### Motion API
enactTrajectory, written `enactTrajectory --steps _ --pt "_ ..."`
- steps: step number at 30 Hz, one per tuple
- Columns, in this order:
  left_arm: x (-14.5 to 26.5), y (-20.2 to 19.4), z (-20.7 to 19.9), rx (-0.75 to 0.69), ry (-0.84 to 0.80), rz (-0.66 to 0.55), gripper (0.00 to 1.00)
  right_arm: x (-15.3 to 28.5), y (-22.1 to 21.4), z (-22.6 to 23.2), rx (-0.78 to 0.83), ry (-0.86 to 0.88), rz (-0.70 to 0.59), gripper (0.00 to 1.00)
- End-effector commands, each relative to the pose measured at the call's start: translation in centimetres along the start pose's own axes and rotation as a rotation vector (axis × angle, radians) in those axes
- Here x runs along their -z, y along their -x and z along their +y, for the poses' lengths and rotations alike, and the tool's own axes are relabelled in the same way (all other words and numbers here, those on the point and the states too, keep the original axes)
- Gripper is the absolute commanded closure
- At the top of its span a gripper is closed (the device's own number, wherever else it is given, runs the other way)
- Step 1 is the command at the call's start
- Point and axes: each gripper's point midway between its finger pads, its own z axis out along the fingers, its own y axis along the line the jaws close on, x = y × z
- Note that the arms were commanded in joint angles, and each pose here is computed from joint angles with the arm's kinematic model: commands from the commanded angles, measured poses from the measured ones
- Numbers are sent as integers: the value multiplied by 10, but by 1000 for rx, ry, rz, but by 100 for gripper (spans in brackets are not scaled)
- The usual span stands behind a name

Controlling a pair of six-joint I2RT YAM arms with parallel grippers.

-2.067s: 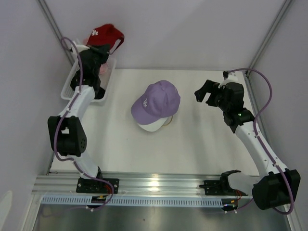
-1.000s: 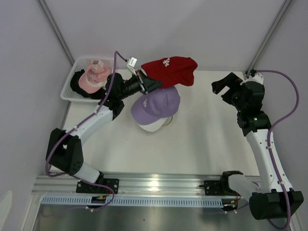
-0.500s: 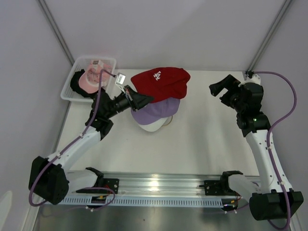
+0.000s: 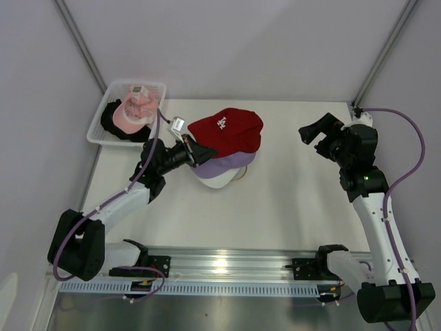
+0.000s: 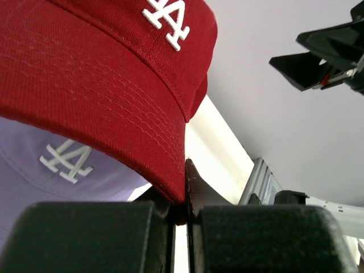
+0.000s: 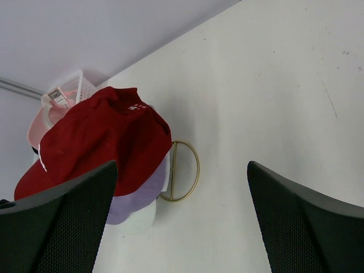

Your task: Stack the hats

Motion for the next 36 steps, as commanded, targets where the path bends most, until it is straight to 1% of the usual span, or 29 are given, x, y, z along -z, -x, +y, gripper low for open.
enactTrajectory --steps 1,2,5,6,9,10,12,13,14,15,16,20,27,30,31,32,33,34,35,36 --pt "5 -2 3 -48 -15 -25 99 5 3 -1 14 -4 -17 0" --pt "10 -12 10 -36 7 -14 99 4 3 -2 11 -7 -16 0" --pt "19 -15 12 -29 35 -24 99 2 0 -2 9 -3 -3 0" --pt "24 -25 19 -10 55 -9 99 1 -1 -2 7 -1 2 0" --pt "32 -37 32 48 129 2 99 0 -3 -2 2 0 10 1" --pt "36 -44 42 100 177 6 99 0 -3 -2 -4 1 9 1" --pt "41 -48 48 140 216 -13 99 1 -4 -2 -5 3 7 0" --pt "47 -61 60 203 263 -13 99 1 -5 -2 -8 3 9 0" --pt "51 -57 65 220 295 -57 99 2 -5 -2 -7 3 7 0" --pt "53 -58 68 246 310 -76 99 2 -5 -2 -6 3 7 0" --pt "59 -69 74 288 316 -87 99 2 -6 -3 -7 2 10 0" --pt "62 -88 81 363 309 -81 99 1 -9 -5 -4 -3 20 0" --pt "62 -104 91 403 326 -52 99 2 -9 -6 -4 -5 20 0" --pt "67 -99 84 377 315 -68 77 4 -9 -5 3 -1 15 0" --pt "70 -100 86 350 336 -58 67 4 -8 -5 3 -2 14 0" --pt "73 -86 74 312 314 -90 59 4 -9 -4 3 1 17 1" --pt "77 -83 72 293 325 -92 53 4 -9 -5 3 2 19 0" --pt "83 -85 74 271 374 -66 35 4 -10 -4 3 4 21 0" --pt "91 -67 67 228 385 -132 19 4 -10 -4 3 4 21 0" --pt "101 -74 74 228 447 -112 5 4 -10 -4 3 6 20 1"
